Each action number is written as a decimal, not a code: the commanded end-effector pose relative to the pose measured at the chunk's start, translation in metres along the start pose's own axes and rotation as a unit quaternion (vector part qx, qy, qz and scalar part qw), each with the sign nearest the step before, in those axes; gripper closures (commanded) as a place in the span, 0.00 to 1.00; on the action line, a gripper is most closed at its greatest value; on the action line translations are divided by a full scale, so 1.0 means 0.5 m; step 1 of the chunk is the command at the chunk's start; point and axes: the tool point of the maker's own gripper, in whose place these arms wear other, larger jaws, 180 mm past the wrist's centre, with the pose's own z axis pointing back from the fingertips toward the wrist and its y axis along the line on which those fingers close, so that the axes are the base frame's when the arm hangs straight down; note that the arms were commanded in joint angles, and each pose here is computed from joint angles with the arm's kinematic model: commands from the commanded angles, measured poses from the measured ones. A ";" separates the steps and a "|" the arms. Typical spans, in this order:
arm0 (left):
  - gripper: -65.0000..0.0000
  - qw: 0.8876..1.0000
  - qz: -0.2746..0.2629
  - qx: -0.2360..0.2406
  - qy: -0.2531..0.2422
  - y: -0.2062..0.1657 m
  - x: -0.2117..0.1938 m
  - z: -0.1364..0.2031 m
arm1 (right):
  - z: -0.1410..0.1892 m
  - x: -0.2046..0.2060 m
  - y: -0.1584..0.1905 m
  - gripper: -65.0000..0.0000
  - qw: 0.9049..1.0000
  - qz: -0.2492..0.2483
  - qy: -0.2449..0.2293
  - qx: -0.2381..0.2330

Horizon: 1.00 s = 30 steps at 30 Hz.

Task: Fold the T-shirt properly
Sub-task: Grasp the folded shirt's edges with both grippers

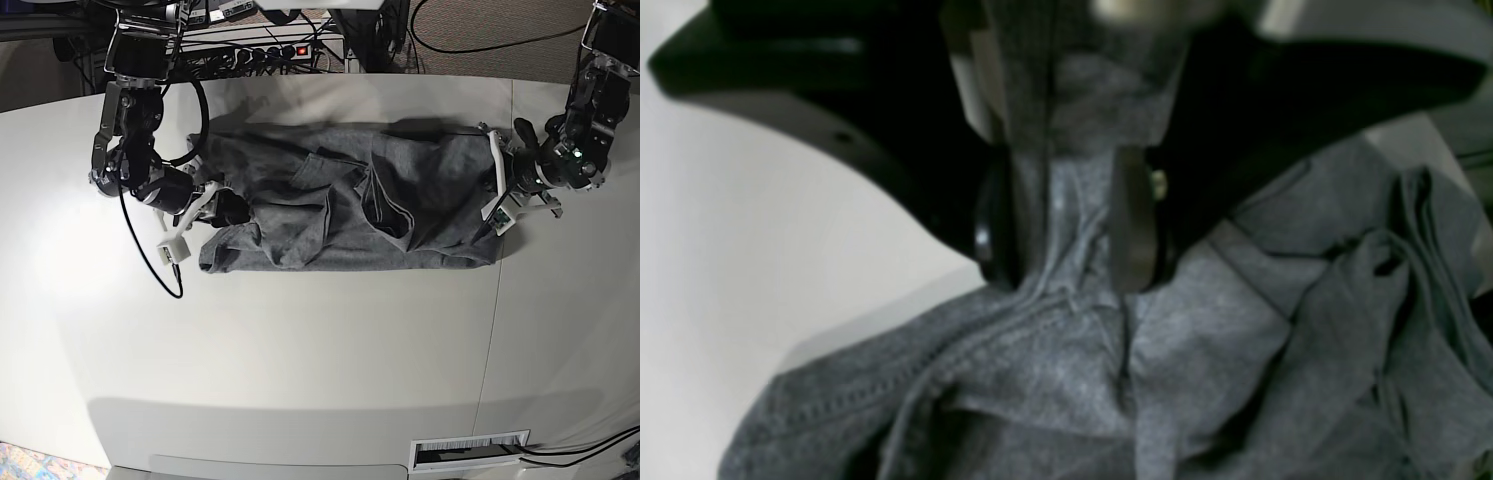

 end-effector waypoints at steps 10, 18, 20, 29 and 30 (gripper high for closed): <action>1.00 1.000 -0.004 0.003 -0.008 0.005 0.002 0.009 | -0.040 -0.032 0.027 0.64 0.998 -0.049 0.011 0.034; 1.00 1.000 -0.004 0.003 -0.009 0.005 0.003 0.009 | -0.064 -0.035 0.064 0.64 0.997 -0.053 0.020 0.054; 1.00 1.000 -0.004 0.003 -0.012 0.005 0.005 0.009 | -0.071 -0.035 0.069 0.64 0.997 -0.046 0.024 0.052; 1.00 1.000 -0.003 0.002 -0.017 0.004 0.009 0.009 | -0.080 0.001 0.096 1.00 0.997 -0.019 0.034 0.072; 1.00 1.000 -0.003 0.002 -0.018 0.004 0.009 0.009 | -0.078 0.012 0.096 1.00 0.997 -0.018 0.029 0.073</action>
